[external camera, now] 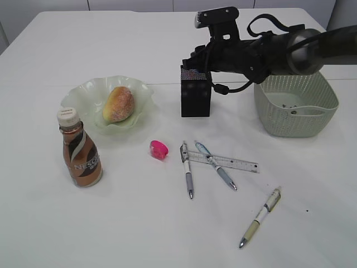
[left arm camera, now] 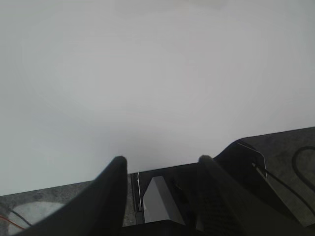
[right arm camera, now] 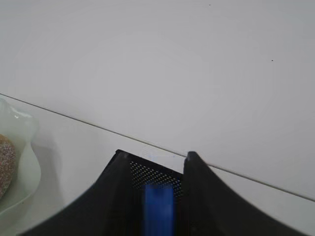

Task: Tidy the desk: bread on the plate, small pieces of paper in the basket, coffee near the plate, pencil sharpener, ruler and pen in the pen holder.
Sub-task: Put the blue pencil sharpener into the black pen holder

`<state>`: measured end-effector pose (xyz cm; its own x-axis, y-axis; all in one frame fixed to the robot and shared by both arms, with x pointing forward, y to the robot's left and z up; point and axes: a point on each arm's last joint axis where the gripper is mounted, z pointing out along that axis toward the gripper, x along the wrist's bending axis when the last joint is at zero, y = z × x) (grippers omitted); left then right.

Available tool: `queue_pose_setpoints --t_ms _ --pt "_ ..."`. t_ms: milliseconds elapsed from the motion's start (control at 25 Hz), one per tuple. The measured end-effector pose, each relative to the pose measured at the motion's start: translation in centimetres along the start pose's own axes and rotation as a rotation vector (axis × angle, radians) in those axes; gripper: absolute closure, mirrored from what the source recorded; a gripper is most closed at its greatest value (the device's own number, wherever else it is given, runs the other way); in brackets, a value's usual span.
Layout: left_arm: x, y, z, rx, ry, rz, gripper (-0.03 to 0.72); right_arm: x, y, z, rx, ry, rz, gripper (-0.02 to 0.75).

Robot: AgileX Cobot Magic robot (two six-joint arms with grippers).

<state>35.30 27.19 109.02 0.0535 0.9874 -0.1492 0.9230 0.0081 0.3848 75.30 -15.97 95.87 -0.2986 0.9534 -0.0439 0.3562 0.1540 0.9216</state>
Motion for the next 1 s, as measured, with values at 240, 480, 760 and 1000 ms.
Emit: queue_pose_setpoints --t_ms 240,480,760,1000 --pt "0.0 0.0 0.0 0.000 -0.001 0.000 0.354 0.0 0.0 0.0 0.002 -0.001 0.002 0.383" --pt "0.0 0.0 0.0 0.000 -0.001 0.000 0.354 -0.2 0.1 -0.7 0.094 -0.036 0.024 0.376" --pt "0.0 0.0 0.0 0.000 -0.001 0.000 0.354 1.0 4.7 -4.5 0.099 -0.053 0.021 0.375" --pt "0.0 0.0 0.0 0.000 -0.001 0.000 0.354 3.7 5.4 -7.3 0.300 -0.072 0.030 0.375"
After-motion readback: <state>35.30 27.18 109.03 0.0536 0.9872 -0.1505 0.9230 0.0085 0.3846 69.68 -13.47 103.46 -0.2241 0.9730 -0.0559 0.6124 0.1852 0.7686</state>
